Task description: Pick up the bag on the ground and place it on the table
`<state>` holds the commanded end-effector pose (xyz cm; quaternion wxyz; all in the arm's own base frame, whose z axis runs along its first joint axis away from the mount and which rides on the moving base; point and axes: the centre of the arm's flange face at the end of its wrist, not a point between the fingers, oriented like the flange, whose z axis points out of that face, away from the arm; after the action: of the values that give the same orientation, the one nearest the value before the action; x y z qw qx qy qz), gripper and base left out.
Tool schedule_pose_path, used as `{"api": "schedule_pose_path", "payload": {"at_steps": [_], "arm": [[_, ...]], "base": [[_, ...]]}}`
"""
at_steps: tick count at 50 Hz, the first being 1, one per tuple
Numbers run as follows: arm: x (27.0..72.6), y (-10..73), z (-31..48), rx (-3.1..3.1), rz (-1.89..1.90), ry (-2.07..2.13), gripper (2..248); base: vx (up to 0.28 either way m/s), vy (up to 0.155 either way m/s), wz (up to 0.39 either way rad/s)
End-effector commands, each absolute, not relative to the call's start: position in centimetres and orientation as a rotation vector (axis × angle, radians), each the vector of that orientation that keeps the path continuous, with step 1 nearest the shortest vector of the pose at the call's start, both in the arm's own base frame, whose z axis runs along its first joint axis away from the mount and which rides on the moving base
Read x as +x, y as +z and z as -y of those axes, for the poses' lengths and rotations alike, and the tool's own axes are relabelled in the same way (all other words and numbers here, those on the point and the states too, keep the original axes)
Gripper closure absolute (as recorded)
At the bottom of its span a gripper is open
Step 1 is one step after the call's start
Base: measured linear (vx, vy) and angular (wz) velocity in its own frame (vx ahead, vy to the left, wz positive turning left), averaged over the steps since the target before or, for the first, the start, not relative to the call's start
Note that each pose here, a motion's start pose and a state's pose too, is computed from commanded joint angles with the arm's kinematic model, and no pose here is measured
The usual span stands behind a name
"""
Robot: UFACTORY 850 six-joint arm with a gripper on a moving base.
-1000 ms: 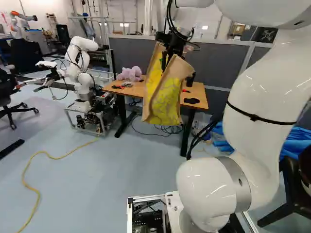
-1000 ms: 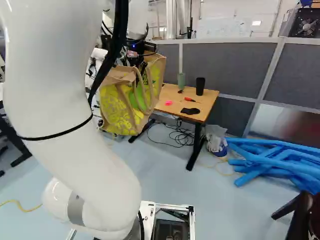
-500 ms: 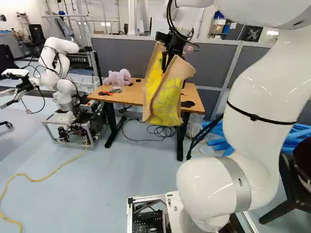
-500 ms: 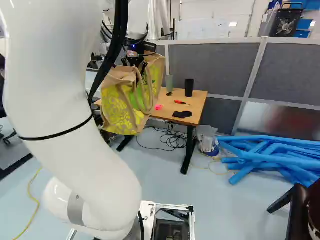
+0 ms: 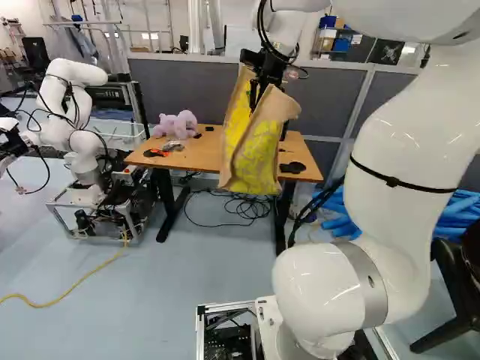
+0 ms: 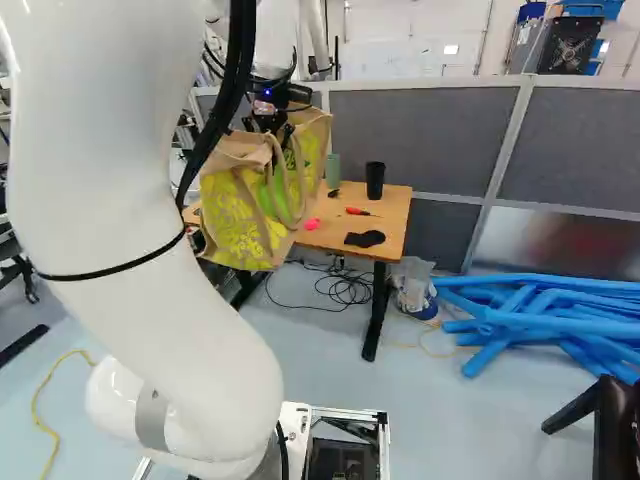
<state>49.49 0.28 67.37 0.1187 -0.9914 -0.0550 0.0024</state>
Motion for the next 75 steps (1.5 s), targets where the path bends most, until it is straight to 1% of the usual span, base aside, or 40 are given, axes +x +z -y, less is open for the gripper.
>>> {"api": "schedule_pose_path", "payload": {"at_steps": [63, 75], "arm": [[49.49, 67.37, -0.28, -2.899, 0.161, 0.007, 228], [49.65, 67.38, -0.28, -2.899, 0.161, 0.006, 228]], "base": [[0.164, 0.087, -0.031], [0.114, 0.029, -0.014]]}}
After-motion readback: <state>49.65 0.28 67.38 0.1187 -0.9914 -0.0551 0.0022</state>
